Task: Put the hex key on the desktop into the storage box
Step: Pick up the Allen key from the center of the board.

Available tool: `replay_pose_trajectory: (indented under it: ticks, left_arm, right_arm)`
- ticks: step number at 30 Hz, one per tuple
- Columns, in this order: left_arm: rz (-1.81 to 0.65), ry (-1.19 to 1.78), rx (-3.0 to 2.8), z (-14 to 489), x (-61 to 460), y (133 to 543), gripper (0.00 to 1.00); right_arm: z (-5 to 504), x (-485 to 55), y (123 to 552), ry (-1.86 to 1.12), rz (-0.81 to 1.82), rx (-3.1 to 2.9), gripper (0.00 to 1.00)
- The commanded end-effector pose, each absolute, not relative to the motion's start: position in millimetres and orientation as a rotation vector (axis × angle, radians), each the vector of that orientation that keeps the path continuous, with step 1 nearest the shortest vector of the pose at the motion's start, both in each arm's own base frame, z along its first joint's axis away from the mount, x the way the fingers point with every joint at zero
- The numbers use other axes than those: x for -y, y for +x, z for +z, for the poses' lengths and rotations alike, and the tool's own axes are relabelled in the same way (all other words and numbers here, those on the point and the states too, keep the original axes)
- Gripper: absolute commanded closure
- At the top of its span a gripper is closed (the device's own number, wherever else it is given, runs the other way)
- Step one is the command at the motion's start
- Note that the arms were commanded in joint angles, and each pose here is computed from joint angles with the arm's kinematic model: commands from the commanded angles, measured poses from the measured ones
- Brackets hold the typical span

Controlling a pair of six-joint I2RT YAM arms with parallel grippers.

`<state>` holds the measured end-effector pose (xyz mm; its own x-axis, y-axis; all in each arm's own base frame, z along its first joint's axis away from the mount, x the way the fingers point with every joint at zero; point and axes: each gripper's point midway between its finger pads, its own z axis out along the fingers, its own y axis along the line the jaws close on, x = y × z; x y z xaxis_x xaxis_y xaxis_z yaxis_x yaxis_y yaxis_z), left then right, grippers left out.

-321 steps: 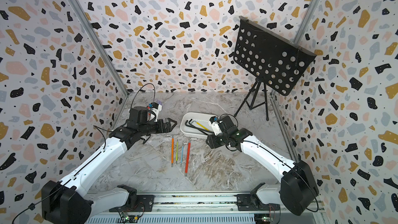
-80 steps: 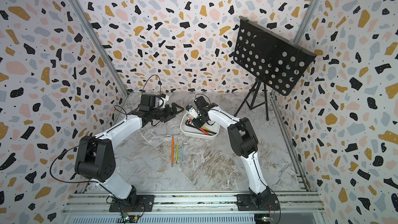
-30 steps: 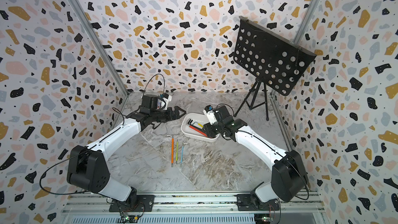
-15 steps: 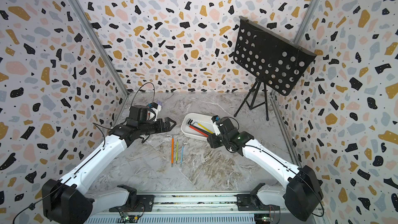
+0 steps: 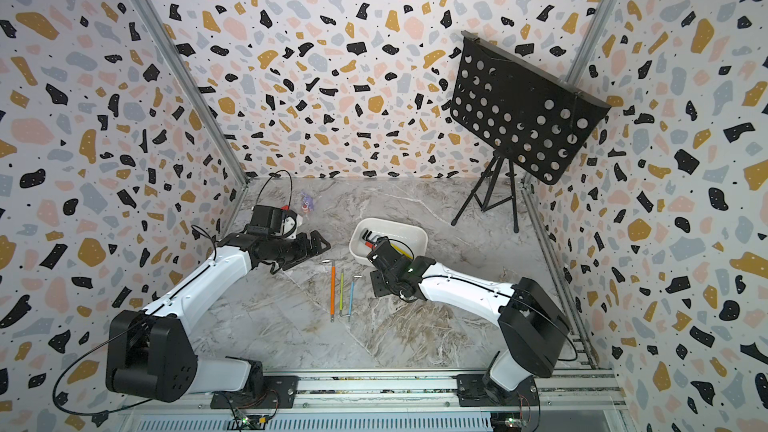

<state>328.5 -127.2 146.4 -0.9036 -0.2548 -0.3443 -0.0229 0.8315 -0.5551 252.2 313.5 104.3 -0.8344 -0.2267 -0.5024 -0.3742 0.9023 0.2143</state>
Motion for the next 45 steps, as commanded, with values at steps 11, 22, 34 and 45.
replay_pose_trajectory:
  ticks: [11, 22, 34, 45]
  left_arm:
    - [-0.76, -0.206, -2.609, 158.7, 116.5, 327.6, 0.0]
    - [-0.657, -0.278, -2.589, 164.2, 89.0, 330.1, 0.0]
    - [-0.68, -0.271, -2.574, 169.2, 90.7, 329.3, 0.0]
    - [-0.693, -0.275, -2.573, 169.5, 91.7, 329.7, 0.0]
  right_arm:
    - [95.8, -376.7, 254.3, -0.443, 0.436, -2.625, 0.49]
    - [59.7, -400.9, 249.2, -0.468, 0.357, -2.701, 0.5]
    - [28.3, -411.2, 230.7, -0.516, 0.316, -2.752, 0.54]
    - [4.4, -386.7, 226.0, -0.548, 0.165, -2.769, 0.61]
